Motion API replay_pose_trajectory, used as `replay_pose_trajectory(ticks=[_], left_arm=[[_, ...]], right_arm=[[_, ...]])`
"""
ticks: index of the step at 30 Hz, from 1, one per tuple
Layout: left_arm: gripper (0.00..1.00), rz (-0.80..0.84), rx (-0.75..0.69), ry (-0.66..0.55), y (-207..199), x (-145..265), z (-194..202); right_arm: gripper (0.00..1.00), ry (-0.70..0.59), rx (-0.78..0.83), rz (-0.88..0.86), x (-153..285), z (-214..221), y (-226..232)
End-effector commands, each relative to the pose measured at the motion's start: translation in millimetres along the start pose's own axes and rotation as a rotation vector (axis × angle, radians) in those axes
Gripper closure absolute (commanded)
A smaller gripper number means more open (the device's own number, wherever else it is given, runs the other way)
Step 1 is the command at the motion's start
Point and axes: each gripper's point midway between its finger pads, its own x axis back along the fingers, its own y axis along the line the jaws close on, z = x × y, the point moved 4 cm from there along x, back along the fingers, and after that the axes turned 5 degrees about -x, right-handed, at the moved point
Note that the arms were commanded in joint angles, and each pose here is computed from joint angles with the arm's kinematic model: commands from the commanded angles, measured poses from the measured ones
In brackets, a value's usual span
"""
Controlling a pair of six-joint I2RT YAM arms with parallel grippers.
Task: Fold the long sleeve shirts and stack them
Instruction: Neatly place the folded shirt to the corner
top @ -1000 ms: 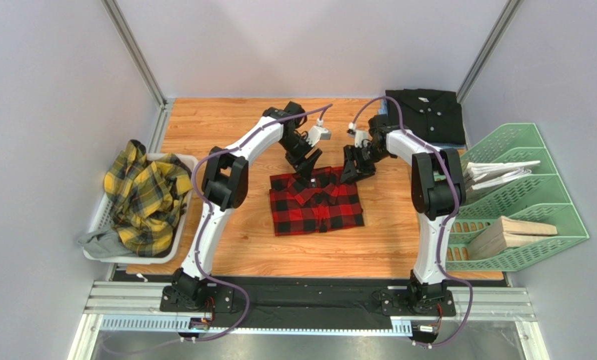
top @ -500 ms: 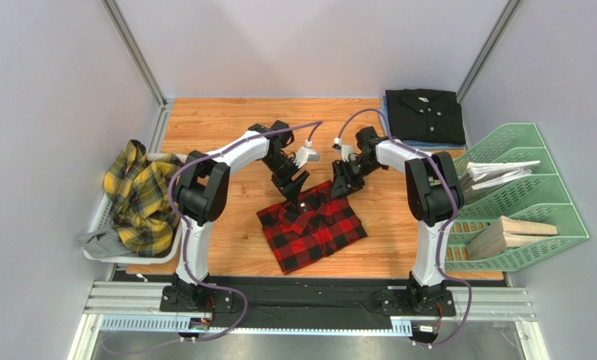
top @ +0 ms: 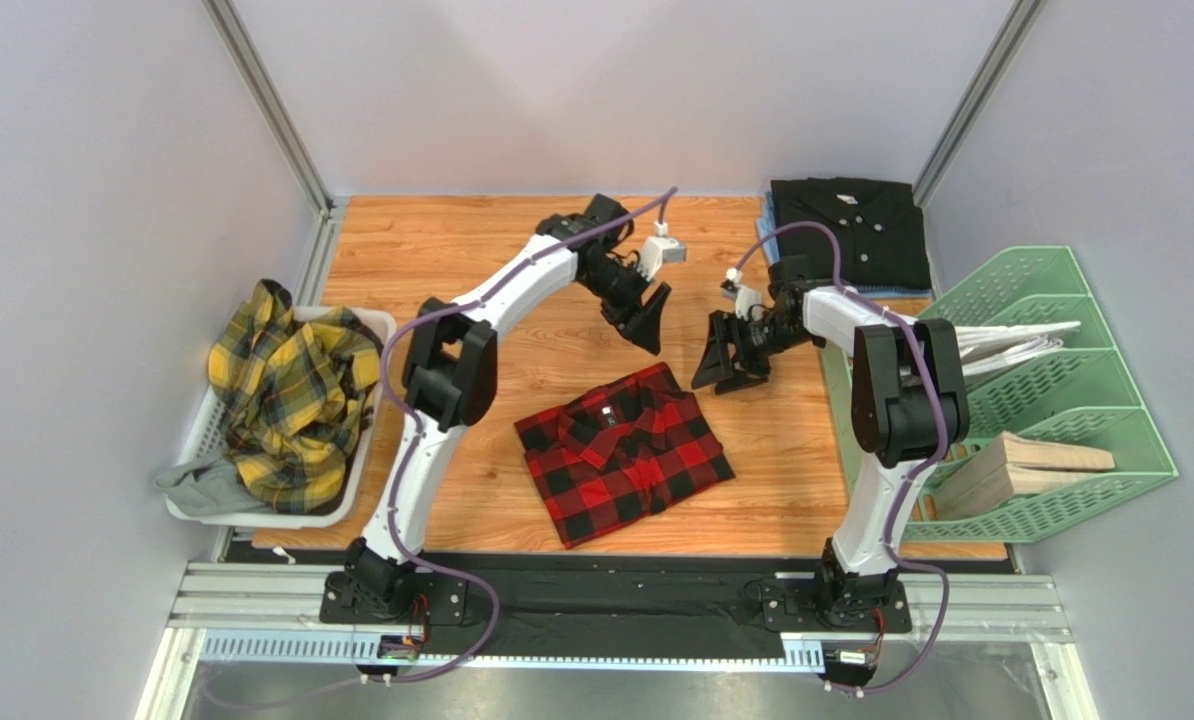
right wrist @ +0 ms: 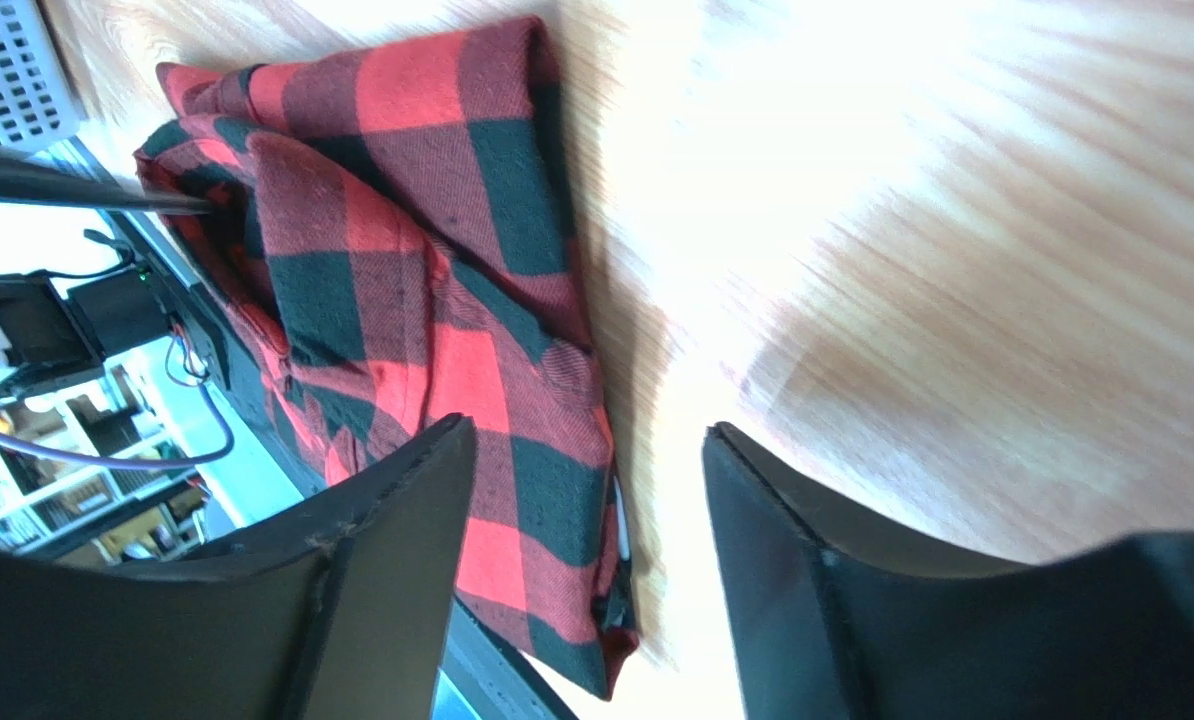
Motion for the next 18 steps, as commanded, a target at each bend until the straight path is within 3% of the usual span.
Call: replay_pose_trajectory(ticks=[1, 6, 10, 11, 13, 18], left_arm=[[0.32, 0.030, 0.031, 0.062, -10, -38, 8], [0.46, -0.003, 0.049, 0.091, -1, -52, 16], [0.64, 0.030, 0.020, 0.092, -5, -56, 18], [0.79, 0.044, -0.010, 0.082, -7, -53, 15], [0.97, 0.087, -0.029, 0.055, -15, -49, 10], [1.00, 0.139, -0.114, -0.061, -34, -22, -17]], right_arm=[[0.33, -0.045, 0.014, -0.011, 8, 0, 5], [0.18, -0.060, 0.011, 0.006, 4, -2, 0], [0.16, -0.045, -0.014, 0.028, -2, -2, -10], [0.16, -0.035, -0.021, 0.030, -6, -1, -13], [0.15, -0.033, -0.024, 0.025, -8, -1, -15], [0.00, -0.043, -0.009, -0.049, -16, 2, -13]])
